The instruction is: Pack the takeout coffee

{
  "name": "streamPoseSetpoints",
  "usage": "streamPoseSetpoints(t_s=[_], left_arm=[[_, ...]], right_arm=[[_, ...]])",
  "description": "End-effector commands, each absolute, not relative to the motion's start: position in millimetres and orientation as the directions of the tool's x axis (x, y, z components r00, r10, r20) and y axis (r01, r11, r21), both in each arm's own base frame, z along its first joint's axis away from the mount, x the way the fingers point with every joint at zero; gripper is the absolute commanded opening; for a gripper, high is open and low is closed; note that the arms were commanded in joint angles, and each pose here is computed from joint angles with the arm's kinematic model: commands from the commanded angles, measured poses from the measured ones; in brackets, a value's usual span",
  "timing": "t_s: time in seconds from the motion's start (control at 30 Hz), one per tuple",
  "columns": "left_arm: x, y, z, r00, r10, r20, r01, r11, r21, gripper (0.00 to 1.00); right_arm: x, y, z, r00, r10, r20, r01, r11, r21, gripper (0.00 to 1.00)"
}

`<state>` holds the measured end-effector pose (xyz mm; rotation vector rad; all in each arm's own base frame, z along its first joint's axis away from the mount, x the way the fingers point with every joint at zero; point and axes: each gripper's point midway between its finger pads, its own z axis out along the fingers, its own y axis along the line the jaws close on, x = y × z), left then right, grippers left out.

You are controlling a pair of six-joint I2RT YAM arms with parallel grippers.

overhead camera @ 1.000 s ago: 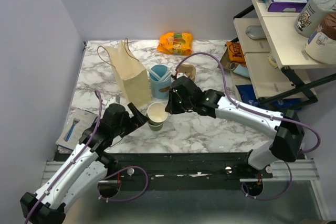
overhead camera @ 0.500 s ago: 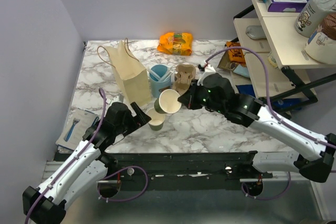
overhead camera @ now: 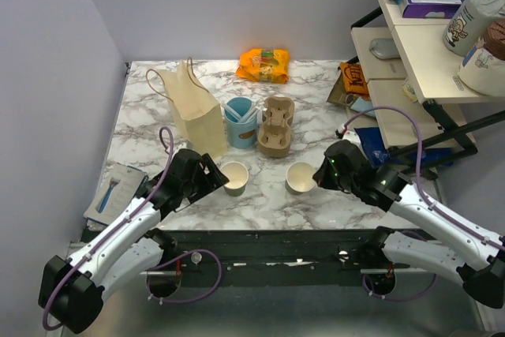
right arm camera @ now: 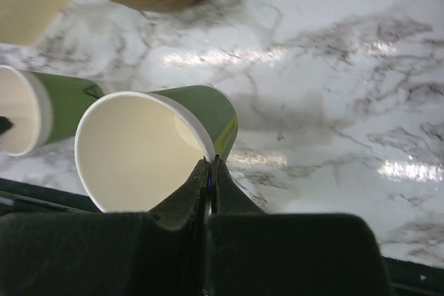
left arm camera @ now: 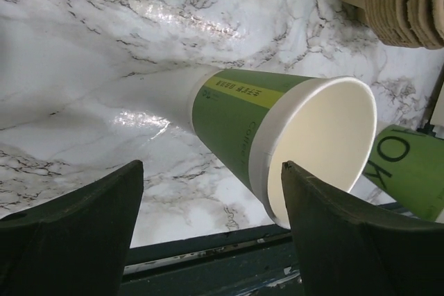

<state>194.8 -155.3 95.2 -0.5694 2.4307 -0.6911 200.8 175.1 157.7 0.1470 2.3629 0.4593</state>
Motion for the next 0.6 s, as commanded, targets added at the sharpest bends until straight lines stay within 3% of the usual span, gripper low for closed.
streamPoseSetpoints(t_s=[0.0, 0.2, 0.27, 0.57], left_arm=[[203, -159, 97, -0.765, -0.508, -0.396, -0.228, 0.788, -0.571, 0.82], [208, -156, 95, -0.752, -0.516, -0.41, -0.245, 0.797, -0.552, 0.75], [209, -156, 95, -0.754, -0.515, -0.409, -0.248, 0.799, -0.548, 0.68], [215, -148, 95, -0.753, -0.498, -0.431, -0.279, 0.834, -0.475, 0.4]], right_arm=[[195, 158, 128, -0.774, 0.253, -0.581, 0.065, 0.944, 0.325, 0.01], [201, 144, 119, -0.755, 0.279, -0.594, 0.13, 0.951, 0.281, 0.03], [202, 141, 117, -0.752, 0.281, -0.596, 0.143, 0.952, 0.269, 0.07], [203, 134, 107, -0.758, 0.275, -0.591, 0.17, 0.959, 0.228, 0.09]])
